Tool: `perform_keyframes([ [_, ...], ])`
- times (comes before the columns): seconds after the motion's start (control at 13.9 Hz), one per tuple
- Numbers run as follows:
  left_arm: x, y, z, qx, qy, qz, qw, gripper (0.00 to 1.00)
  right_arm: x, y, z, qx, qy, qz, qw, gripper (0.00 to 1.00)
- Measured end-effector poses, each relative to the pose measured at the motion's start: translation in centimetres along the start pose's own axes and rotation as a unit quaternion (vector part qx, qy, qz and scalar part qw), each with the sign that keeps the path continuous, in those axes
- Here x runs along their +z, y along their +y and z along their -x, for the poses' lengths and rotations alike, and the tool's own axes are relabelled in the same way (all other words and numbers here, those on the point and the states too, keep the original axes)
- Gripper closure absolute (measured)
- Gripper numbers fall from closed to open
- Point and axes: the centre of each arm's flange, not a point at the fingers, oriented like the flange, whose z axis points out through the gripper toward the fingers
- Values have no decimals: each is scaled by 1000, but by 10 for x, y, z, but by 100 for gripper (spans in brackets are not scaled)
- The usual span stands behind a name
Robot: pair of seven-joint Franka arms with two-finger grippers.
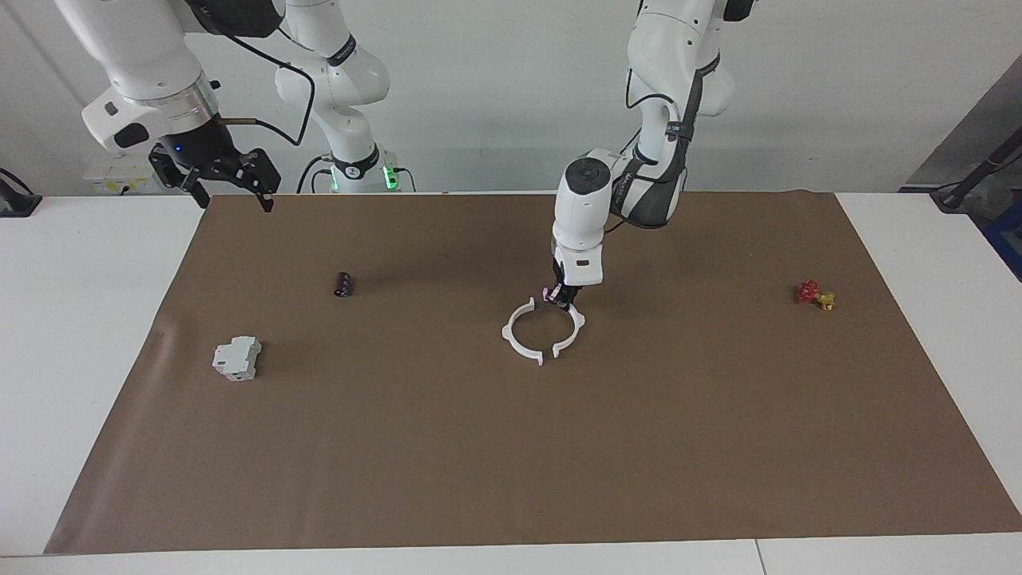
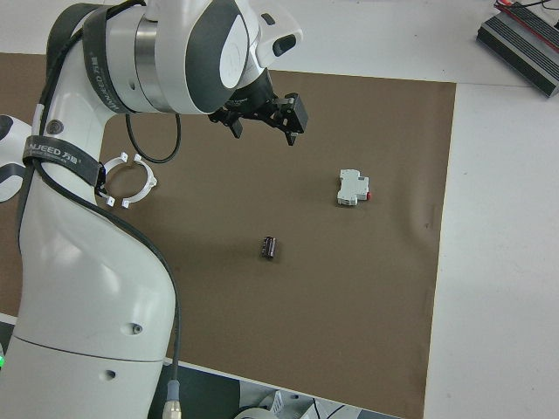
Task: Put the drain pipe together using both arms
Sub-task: 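Carry the held clamp half with the left gripper toward the placed half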
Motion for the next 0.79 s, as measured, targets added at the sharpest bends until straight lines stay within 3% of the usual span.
perform_keyframes([
  [0.22, 2, 6, -6, 0, 6, 16, 1000, 93, 0, 0, 0, 0, 0, 0, 1000, 0],
  [0.79, 20, 12, -5, 19, 18, 2, 1000, 93, 0, 0, 0, 0, 0, 0, 1000, 0],
])
